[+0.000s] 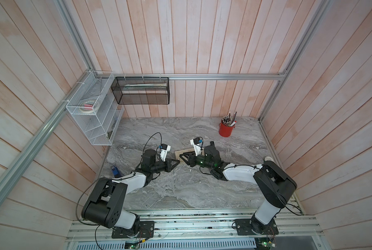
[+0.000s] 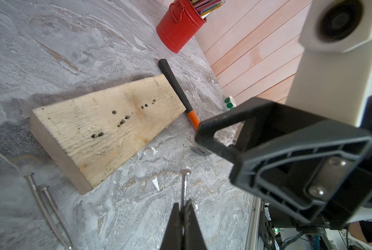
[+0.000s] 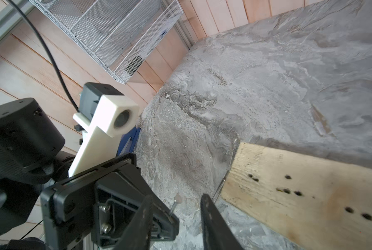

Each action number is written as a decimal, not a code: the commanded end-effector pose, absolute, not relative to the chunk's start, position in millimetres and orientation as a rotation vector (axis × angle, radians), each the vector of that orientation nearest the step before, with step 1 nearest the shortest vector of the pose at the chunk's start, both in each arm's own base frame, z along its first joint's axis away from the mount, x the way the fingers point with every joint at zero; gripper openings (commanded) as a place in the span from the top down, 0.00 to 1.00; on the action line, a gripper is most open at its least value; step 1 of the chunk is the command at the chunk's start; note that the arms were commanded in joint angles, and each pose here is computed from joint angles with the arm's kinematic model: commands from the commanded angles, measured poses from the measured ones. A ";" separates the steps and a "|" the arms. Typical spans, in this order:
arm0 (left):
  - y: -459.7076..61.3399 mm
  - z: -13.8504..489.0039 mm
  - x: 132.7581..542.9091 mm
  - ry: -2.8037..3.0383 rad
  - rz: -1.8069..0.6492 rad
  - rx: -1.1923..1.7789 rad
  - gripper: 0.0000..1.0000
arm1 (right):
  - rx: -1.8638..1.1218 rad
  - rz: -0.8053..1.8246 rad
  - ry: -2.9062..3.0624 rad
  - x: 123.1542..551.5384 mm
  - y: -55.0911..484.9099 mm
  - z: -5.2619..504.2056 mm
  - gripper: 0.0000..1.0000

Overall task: Use a claw hammer to pull out a nail
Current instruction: Place the nail at the center of the board, then reset both arms

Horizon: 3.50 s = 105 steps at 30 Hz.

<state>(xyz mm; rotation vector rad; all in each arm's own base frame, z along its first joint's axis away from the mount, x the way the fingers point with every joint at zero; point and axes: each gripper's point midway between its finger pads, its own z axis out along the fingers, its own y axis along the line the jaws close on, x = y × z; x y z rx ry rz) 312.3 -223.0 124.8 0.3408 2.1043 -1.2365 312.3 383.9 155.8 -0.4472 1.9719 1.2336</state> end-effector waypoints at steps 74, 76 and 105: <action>-108.0 96.5 321.0 2.136 -0.896 -0.198 0.51 | -0.684 0.853 2.165 348.5 468.0 51.1 0.77; -109.5 96.7 321.6 2.134 -0.908 -0.192 0.51 | -0.693 0.836 2.166 348.5 467.4 52.1 0.67; -2.5 156.8 362.8 1.869 0.021 -0.122 0.00 | 0.139 0.027 1.690 341.2 38.0 190.7 0.02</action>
